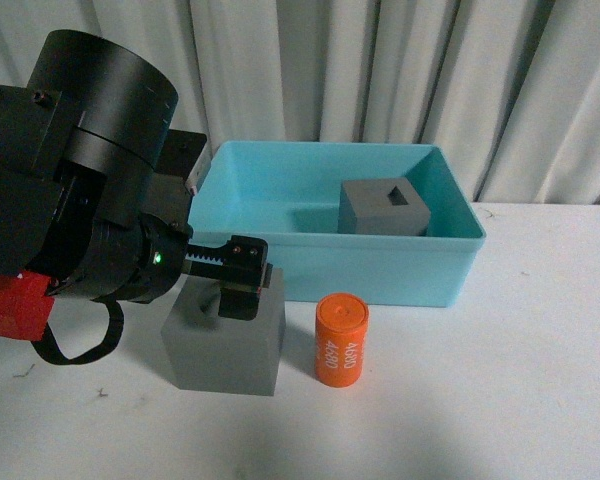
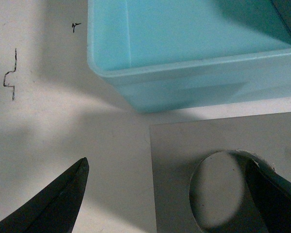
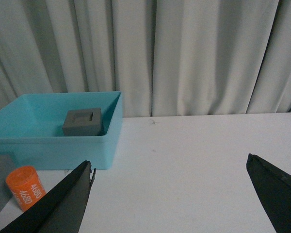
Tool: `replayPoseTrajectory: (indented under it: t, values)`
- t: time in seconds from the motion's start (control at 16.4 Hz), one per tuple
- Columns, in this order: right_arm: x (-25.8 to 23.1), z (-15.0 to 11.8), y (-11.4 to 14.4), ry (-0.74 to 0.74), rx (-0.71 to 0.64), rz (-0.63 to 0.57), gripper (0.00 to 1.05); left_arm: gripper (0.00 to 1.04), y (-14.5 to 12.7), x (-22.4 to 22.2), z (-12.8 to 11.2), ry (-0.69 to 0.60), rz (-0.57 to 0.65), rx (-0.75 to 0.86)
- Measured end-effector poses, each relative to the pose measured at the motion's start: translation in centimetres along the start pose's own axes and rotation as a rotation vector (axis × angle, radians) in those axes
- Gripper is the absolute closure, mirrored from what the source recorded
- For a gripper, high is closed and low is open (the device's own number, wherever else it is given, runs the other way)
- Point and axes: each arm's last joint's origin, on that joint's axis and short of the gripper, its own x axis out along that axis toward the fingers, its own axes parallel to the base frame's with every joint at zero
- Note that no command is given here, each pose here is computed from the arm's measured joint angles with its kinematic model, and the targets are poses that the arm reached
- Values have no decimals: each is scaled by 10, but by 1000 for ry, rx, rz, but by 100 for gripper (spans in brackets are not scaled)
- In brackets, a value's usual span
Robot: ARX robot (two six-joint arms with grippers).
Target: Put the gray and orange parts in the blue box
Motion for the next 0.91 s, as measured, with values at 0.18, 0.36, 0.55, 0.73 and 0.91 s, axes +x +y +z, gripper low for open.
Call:
replayPoseTrajectory:
  t: [0.18,0.36,0.55,0.73,0.91]
  values:
    - [0,0,0,0,0,0,6,7,1,5,-4,11,4,1]
    - [0,0,0,0,0,0,6,7,1,6,-10,25,5,6]
    - [0,0,0,0,0,0,6,7,2,8,-13,29,7,12]
    - [0,0,0,0,0,0,6,29,2,8,-16,32,3,18]
    - [0,0,0,0,0,0,6,60,1,8,-17,35,-8,20]
